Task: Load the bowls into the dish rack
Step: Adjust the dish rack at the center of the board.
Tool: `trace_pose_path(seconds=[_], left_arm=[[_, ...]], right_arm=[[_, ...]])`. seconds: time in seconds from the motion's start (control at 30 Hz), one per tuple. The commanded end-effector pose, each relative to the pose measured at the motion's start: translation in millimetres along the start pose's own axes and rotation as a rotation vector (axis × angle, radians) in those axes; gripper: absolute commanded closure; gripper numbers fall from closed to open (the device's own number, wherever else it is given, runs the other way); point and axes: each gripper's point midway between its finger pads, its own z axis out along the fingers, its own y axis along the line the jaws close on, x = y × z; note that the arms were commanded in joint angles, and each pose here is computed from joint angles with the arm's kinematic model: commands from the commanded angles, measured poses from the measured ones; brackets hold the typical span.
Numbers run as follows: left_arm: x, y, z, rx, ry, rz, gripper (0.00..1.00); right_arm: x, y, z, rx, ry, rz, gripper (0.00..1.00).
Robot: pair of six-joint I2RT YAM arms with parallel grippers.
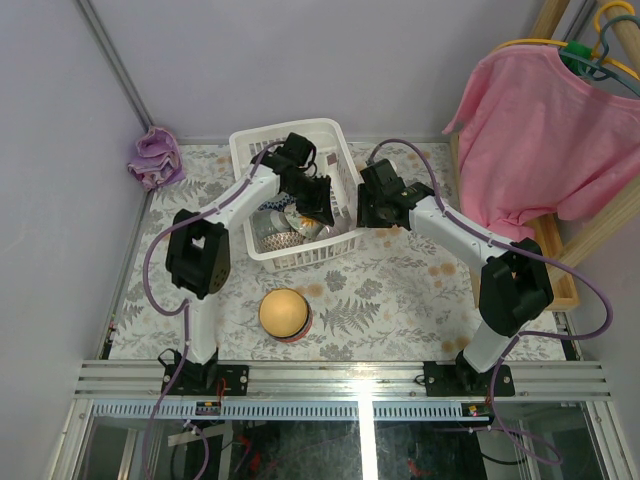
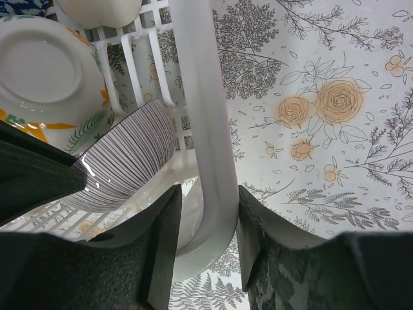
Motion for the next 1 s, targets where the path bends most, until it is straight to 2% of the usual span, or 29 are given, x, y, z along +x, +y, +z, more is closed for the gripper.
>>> trace_pose_path(seconds=[0.0, 0.23, 0.5, 0.67, 0.97], left_arm=[[17.1, -3.1, -4.2, 0.018, 0.042, -0.017, 1.0], [17.8, -14.6, -15.8, 0.045, -0.025, -0.048, 1.0], [16.2, -19.1, -23.5, 0.048, -0.07, -0.047, 1.0], [8.1, -12.2, -15.5, 0.053, -0.1, -0.048, 1.0], [-13.1, -36.4, -40.5, 0.141, -0.193, -0.034, 1.0]], right_arm=[[15.1, 8.1, -4.3, -0.048, 0.05, -0.037, 0.57], [31.2, 5.2, -18.0, -0.053, 0.07, -0.01, 0.69], [88.1, 1.5, -28.0, -0.032, 0.102, 0.065, 0.75], [109.4, 10.2, -26.5, -0.026, 0.116, 0.126, 0.83], [127.3, 31.1, -35.2, -0.004, 0.099, 0.162, 0.85]])
